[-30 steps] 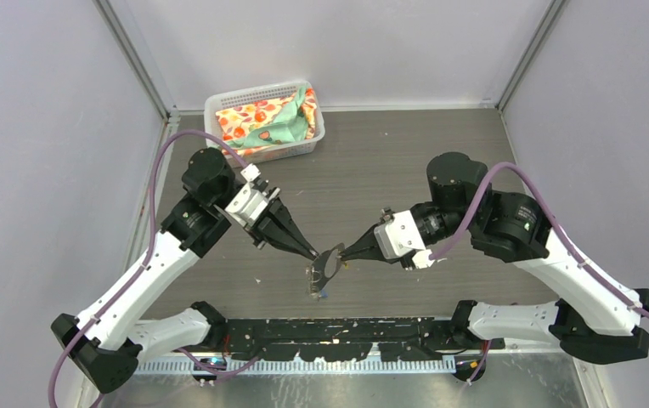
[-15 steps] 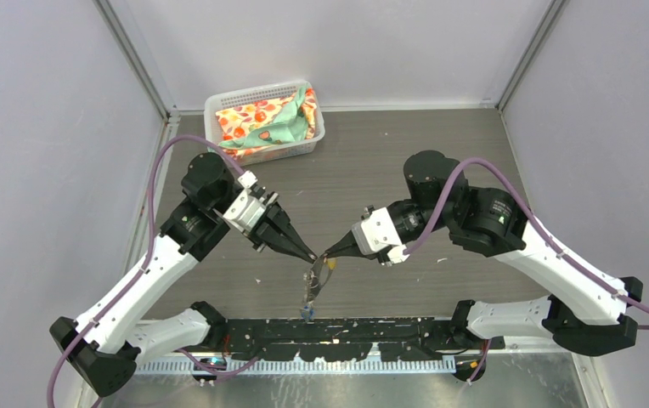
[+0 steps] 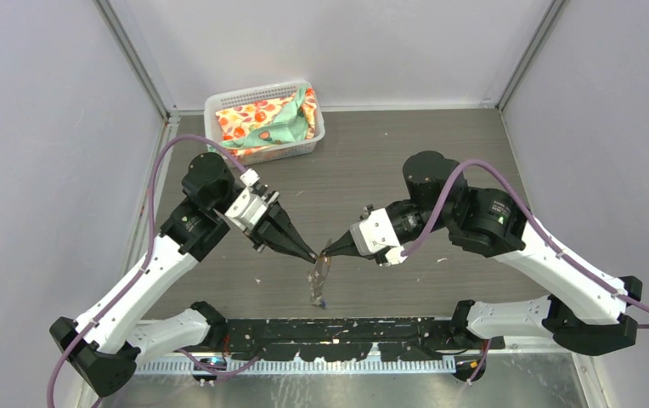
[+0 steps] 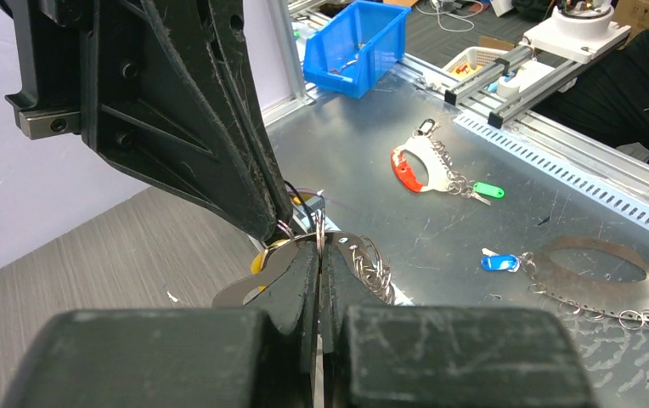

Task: Put the keys on the keyring

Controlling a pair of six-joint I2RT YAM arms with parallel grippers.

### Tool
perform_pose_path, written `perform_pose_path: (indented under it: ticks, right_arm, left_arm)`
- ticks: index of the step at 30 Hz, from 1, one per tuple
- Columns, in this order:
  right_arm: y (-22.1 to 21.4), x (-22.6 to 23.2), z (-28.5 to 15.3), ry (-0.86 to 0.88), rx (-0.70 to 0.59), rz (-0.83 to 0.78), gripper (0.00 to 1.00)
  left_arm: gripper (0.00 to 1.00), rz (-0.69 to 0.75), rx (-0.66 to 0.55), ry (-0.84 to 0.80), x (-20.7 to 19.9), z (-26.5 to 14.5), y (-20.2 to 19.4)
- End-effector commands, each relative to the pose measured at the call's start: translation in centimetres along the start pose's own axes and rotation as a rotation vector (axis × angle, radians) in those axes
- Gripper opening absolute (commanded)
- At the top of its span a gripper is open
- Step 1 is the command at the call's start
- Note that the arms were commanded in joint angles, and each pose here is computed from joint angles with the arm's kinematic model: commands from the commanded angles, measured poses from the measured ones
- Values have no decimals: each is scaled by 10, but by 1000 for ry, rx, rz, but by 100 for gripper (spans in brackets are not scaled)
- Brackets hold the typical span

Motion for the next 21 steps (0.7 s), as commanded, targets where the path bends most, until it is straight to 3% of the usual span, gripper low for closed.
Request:
perform_pose_path:
  ticks: [1, 21]
  right_arm:
    - [20, -14, -10, -73, -35, -93, 1]
    - [30, -12, -16, -73, -74, -94, 1]
  left_arm:
    - [0, 8, -4, 14, -4, 0, 4]
    - [0, -35, -10, 41, -4, 0, 4]
Point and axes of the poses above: each gripper's point midway between its finger pads, its own z axis out along the fingers, its own x axis along the line the jaws close on, y = z × x, the point moved 8 cm from there along -z, back along the fingers, and after that the axes turned 15 degrees about -z, right-handed, at the moved point
